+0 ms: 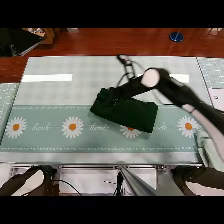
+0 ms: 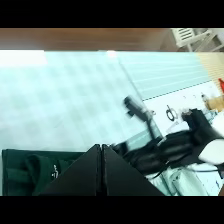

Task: Fold the shirts.

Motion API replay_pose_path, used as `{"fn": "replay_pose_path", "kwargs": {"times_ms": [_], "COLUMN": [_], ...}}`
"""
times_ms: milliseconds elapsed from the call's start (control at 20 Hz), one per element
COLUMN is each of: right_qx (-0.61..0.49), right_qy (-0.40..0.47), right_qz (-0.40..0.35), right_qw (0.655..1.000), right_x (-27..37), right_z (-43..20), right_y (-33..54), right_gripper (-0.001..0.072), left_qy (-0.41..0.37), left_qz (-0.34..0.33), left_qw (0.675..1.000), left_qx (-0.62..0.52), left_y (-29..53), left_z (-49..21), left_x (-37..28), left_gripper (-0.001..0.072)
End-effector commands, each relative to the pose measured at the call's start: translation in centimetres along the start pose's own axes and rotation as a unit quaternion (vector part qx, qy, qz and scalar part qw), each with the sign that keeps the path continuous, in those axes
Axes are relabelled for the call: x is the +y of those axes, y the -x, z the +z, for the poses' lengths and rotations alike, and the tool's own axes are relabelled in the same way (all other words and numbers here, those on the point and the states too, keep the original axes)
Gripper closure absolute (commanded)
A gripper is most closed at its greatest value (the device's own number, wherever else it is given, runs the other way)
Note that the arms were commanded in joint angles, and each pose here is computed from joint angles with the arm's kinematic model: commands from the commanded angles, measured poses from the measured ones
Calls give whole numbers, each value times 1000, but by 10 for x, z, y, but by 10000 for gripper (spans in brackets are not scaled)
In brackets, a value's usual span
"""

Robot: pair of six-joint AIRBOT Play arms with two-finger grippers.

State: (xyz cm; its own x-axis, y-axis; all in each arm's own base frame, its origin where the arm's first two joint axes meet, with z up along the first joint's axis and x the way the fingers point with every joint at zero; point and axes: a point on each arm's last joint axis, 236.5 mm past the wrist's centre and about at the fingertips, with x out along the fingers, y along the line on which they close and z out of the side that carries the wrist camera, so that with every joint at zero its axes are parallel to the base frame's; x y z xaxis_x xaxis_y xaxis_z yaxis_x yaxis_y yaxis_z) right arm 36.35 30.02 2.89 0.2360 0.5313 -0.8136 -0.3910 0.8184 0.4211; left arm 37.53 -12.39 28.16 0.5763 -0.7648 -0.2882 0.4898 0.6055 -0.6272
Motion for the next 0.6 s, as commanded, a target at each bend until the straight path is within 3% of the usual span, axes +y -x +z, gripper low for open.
{"fn": "replay_pose_path", "kwargs": {"times_ms": [0, 100, 200, 350, 550], "right_qx": [57, 60, 39, 32, 27], "right_qy": [-13, -77, -163, -248, -308], "right_qz": [-164, -220, -225, -172, -57], "right_qw": [985, 971, 960, 953, 949], "right_x": [-115, -178, -222, -242, -224], "right_z": [-28, -45, -70, -118, -152], "right_y": [86, 150, 190, 193, 139], "right_gripper": [180, 179, 164, 108, 108], "left_qy": [-12, -17, -21, -28, -32], "left_qz": [32, 45, 53, 75, 88], "left_qw": [999, 999, 998, 996, 994], "left_qx": [17, 24, 29, 41, 53], "left_y": [2, 3, 3, 5, 7], "left_z": [-8, -11, -13, -19, -24], "left_x": [14, 20, 24, 35, 41], "left_gripper": [688, 683, 587, 435, 429]}}
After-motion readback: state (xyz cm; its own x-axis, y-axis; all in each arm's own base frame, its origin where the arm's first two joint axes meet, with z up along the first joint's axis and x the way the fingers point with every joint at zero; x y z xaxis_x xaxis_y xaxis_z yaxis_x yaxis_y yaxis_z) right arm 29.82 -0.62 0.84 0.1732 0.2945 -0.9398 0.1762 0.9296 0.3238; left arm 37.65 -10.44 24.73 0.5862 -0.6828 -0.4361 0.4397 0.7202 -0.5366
